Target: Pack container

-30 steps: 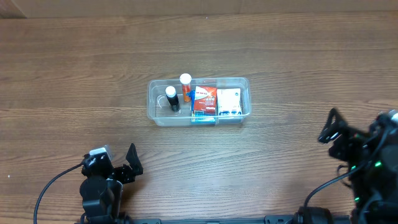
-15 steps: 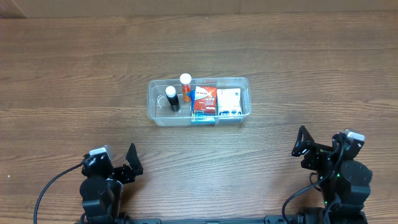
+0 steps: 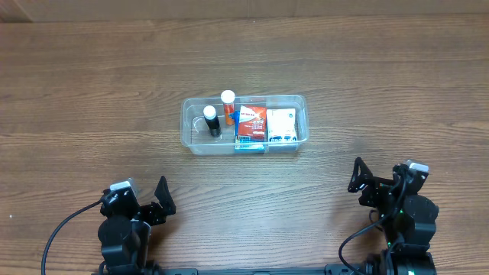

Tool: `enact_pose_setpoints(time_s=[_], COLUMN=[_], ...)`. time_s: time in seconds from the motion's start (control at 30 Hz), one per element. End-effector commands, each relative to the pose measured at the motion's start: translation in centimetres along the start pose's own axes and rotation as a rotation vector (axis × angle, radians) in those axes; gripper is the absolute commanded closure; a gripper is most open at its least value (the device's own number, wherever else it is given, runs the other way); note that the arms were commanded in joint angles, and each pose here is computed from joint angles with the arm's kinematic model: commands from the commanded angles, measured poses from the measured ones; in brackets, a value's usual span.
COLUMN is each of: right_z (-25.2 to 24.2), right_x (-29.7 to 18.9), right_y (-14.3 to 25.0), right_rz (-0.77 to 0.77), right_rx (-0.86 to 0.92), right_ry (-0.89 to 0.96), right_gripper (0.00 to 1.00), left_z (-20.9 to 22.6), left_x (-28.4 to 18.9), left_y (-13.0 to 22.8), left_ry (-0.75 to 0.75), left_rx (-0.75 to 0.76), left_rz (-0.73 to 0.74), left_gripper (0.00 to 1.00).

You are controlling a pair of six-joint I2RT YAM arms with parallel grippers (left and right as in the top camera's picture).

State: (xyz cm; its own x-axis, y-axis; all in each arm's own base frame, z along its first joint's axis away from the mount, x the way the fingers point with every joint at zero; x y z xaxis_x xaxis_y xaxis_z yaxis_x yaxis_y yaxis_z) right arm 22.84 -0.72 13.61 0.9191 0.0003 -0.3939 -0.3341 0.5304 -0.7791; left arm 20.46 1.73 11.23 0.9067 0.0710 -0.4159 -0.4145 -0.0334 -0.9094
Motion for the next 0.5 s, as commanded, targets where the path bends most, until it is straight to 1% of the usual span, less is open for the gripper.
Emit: enact_pose_setpoints(time_s=[0.0, 0.13, 0.47], right_z=[-0.1, -0.5, -0.7], right_x=[0.5, 0.9, 1.0], right_y=[1.0, 1.8, 2.1], right_rz=[0.013, 0.023, 0.031], right_rx=[0.001, 0.002, 0.003], right_ry=[-0.023, -0.027, -0.021], right_gripper=[0.00, 0.00, 0.00], left_z=[-0.1, -0.1, -0.1], left_x=[0.0, 0.0, 0.0], left_y=[0.0, 0.0, 0.0], left_ry=[0.006, 0.006, 0.006], left_rx=[-0.014, -0.014, -0.014], left_rz=[-0.006, -0.006, -0.006], left_gripper=[0.00, 0.00, 0.00])
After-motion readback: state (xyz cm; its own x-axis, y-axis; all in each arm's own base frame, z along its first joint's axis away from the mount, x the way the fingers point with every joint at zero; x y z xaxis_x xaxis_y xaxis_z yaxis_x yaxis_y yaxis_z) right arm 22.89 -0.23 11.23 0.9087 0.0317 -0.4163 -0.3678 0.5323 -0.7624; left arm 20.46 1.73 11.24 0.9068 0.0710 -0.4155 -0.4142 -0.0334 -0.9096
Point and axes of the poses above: each gripper's point midway between its finger pads, its own x axis out along the fingers, its own z axis along the line the jaws close on, y = z × x, the point moved 1 cm from there along -x, back along the fingers, and after that the axes turned 14 degrees about x, right-handed, at the moved point
